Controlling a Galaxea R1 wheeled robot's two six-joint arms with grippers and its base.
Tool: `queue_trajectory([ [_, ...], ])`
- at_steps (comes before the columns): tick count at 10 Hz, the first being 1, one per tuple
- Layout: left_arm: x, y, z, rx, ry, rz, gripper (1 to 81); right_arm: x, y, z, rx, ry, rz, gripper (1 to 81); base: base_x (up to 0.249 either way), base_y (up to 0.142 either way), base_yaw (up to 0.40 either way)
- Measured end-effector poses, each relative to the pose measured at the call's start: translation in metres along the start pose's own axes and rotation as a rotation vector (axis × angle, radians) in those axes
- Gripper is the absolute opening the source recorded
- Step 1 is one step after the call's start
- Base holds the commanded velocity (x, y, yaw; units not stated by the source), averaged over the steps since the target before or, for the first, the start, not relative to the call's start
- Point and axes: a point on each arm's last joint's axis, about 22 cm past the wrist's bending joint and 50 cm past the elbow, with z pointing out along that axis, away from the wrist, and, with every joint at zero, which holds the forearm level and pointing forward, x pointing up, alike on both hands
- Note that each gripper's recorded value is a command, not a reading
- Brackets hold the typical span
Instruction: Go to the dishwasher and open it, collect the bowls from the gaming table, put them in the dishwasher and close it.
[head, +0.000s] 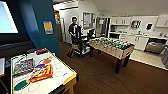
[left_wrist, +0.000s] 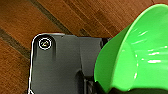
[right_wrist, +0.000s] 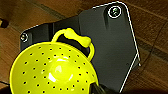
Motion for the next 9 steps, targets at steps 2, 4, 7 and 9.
queue_trajectory([
  [2, -0.004, -0.002, 0.000, 0.004, -0.003, -0.003, 1.0, -0.001, 0.000, 0.000, -0.001, 0.002, 0.001, 1.0, 0.000, 0.000, -0.387],
  [4, -0.006, -0.007, -0.001, 0.014, -0.005, -0.004, 1.0, -0.009, 0.002, 0.000, -0.004, -0.004, 0.003, 1.0, 0.000, 0.000, -0.387],
  [7, -0.009, -0.008, -0.001, 0.014, -0.006, -0.008, 1.0, -0.016, 0.003, 0.000, -0.006, -0.009, 0.003, 1.0, 0.000, 0.000, -0.387],
  [9, -0.011, -0.013, -0.002, 0.026, -0.007, -0.009, 1.0, -0.016, 0.001, 0.001, -0.005, -0.009, 0.003, 1.0, 0.000, 0.000, -0.387],
])
